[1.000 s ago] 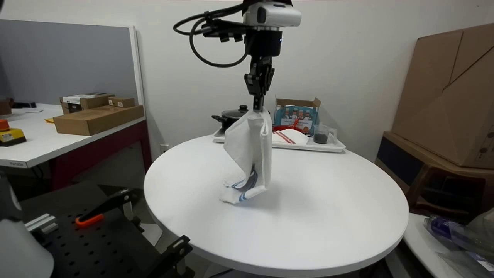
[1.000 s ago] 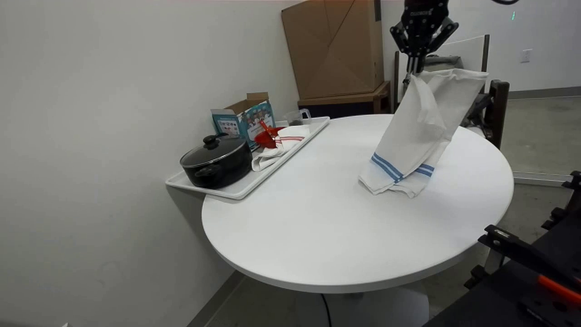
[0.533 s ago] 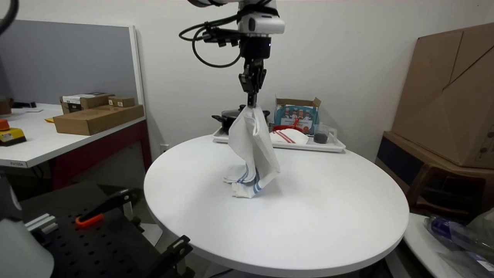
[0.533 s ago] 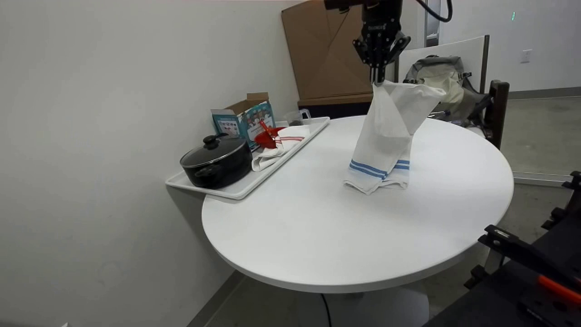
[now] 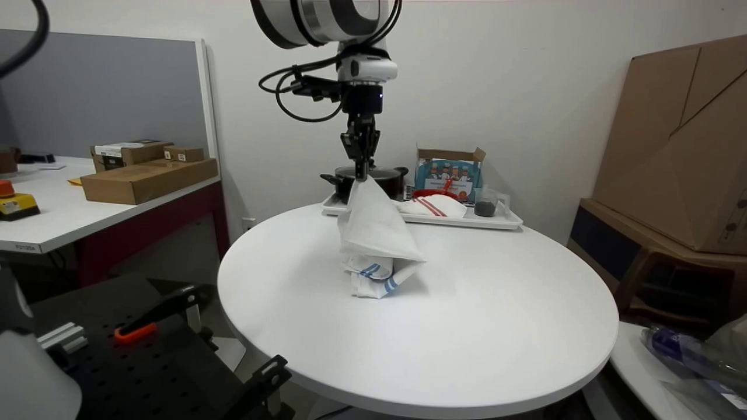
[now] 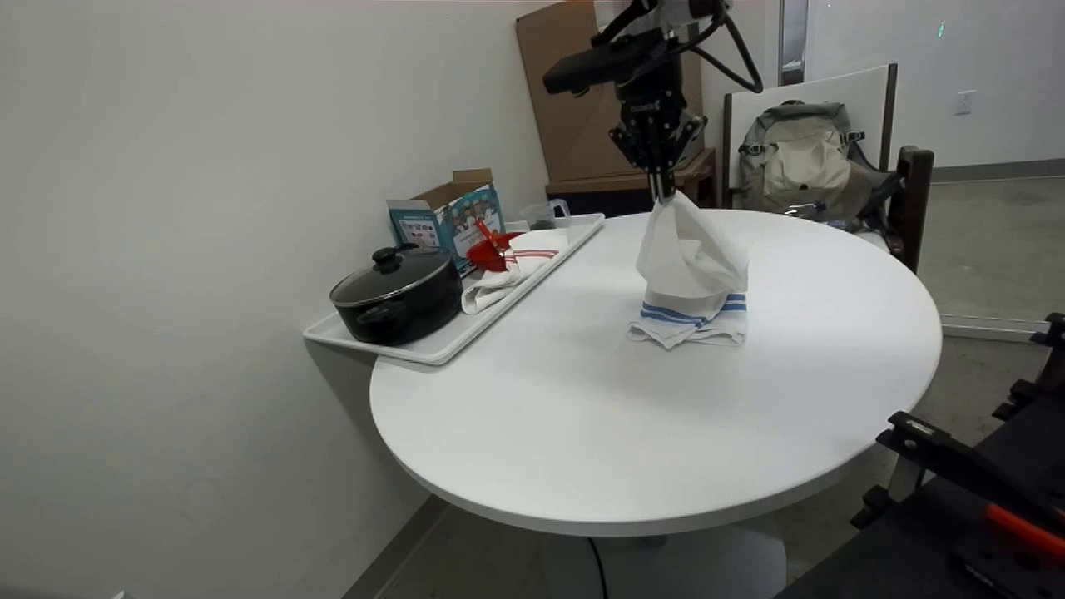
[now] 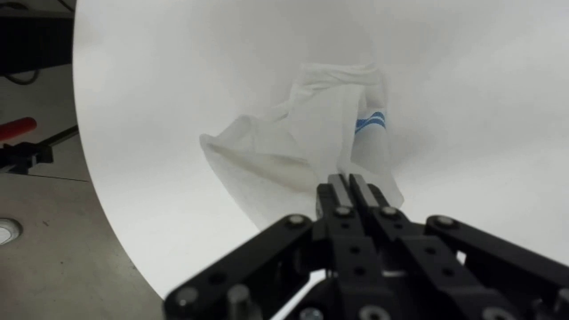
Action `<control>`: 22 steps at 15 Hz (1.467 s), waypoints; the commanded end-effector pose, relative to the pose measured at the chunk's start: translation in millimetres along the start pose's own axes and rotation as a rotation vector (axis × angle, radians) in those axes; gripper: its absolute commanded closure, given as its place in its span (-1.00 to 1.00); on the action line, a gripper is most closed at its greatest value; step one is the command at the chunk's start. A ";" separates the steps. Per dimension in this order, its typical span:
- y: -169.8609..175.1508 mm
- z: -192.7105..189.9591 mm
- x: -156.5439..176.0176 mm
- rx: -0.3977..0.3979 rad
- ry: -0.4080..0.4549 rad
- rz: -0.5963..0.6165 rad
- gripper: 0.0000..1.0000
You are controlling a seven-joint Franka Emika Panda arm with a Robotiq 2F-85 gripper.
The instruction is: Fold the towel
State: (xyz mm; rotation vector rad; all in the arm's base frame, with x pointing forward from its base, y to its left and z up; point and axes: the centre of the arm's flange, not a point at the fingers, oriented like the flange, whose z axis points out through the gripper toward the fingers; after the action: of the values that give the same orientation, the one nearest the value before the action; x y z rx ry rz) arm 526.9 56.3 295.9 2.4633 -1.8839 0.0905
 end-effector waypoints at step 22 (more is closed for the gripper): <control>-100.5 183.1 -46.6 -0.292 0.188 -0.079 0.90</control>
State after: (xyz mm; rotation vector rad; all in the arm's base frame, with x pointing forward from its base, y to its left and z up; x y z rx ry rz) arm 592.0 106.0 125.0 2.2519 -1.6418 0.0242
